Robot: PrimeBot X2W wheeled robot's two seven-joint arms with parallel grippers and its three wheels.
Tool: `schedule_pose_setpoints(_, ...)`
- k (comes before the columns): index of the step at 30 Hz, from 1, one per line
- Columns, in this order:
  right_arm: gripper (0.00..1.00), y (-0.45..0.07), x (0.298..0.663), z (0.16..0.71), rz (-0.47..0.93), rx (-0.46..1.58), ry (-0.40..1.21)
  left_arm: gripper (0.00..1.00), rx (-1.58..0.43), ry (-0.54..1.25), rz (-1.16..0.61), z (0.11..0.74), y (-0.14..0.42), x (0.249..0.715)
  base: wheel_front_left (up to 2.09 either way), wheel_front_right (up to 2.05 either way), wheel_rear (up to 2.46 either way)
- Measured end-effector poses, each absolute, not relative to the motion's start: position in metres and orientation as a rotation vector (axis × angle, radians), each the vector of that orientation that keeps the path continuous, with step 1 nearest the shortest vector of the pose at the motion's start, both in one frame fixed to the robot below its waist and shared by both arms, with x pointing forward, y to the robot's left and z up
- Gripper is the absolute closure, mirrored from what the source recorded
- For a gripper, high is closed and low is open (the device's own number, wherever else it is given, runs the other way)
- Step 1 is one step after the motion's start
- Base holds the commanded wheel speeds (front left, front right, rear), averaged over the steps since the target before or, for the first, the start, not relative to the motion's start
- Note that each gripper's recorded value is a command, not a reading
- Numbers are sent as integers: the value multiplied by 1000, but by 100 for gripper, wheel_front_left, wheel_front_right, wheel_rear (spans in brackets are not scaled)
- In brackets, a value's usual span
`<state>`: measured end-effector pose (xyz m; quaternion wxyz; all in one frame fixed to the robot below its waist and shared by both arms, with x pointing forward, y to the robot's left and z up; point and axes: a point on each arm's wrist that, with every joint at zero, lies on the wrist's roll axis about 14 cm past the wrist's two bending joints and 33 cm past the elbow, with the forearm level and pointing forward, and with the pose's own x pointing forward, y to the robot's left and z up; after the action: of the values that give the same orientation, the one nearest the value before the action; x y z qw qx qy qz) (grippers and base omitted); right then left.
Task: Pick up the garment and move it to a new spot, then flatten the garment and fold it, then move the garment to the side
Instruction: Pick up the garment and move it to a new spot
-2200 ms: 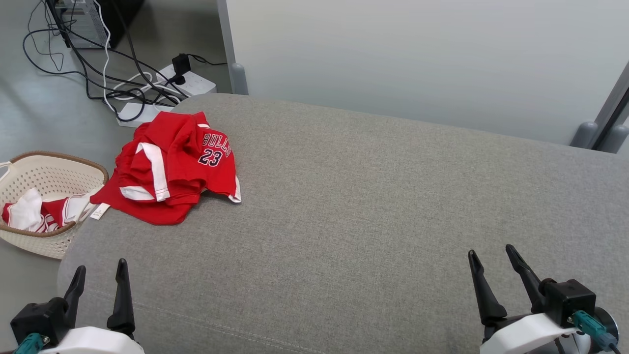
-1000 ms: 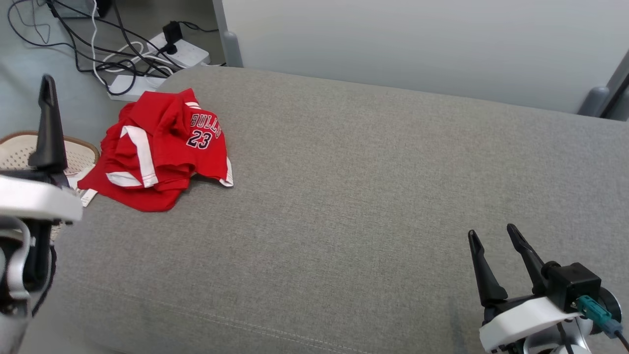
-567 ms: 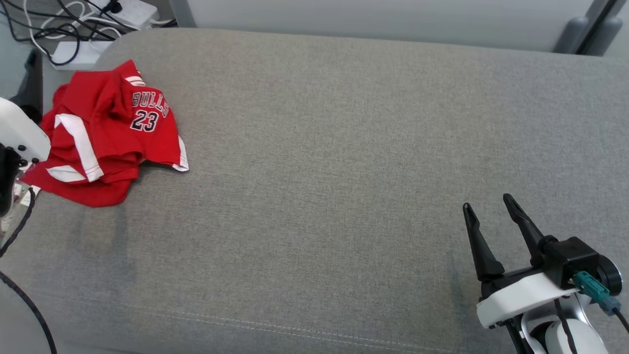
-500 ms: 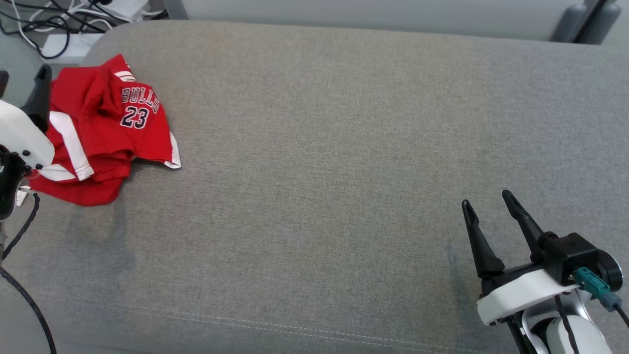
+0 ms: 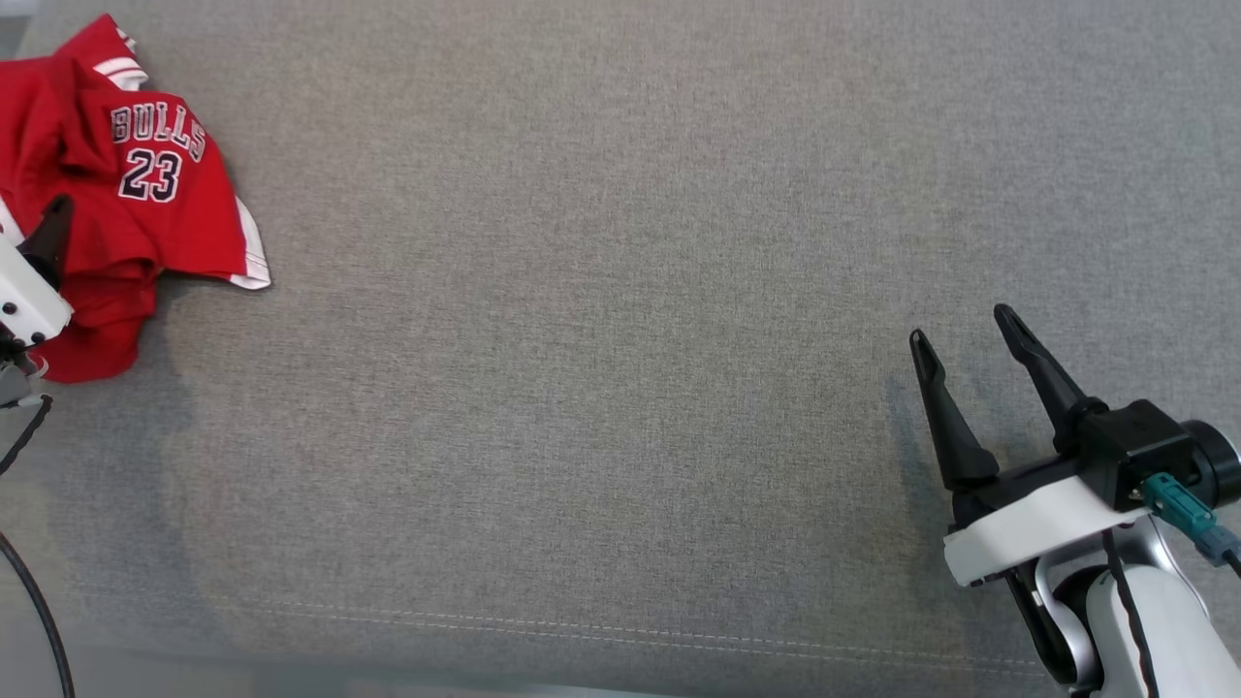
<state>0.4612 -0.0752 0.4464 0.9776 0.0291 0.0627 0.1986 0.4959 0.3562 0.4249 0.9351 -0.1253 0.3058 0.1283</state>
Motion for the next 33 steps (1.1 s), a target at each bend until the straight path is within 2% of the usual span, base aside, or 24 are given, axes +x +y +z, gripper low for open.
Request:
schedule_pose_setpoints(7,0,-78,470,434,397,56,147,0,-290,722,272,392,352,501,0,0,0)
schedule_pose_setpoints(8,0,-79,470,433,396,55,150,28,-295,728,270,390,351,502,0,0,0)
schedule_pose_setpoints(9,0,-79,471,432,395,55,151,75,-296,732,269,388,350,504,0,0,0)
schedule_pose_setpoints(10,0,-80,472,431,394,55,152,100,-295,728,269,388,349,506,0,0,0)
schedule_pose_setpoints(21,0,-83,476,437,380,54,140,100,-239,649,268,407,358,512,0,0,0)
schedule_pose_setpoints(27,0,-76,476,449,389,63,111,100,-137,457,248,465,371,529,0,0,0)
schedule_pose_setpoints(33,0,-77,471,465,373,78,74,100,-56,242,157,525,351,542,0,0,0)
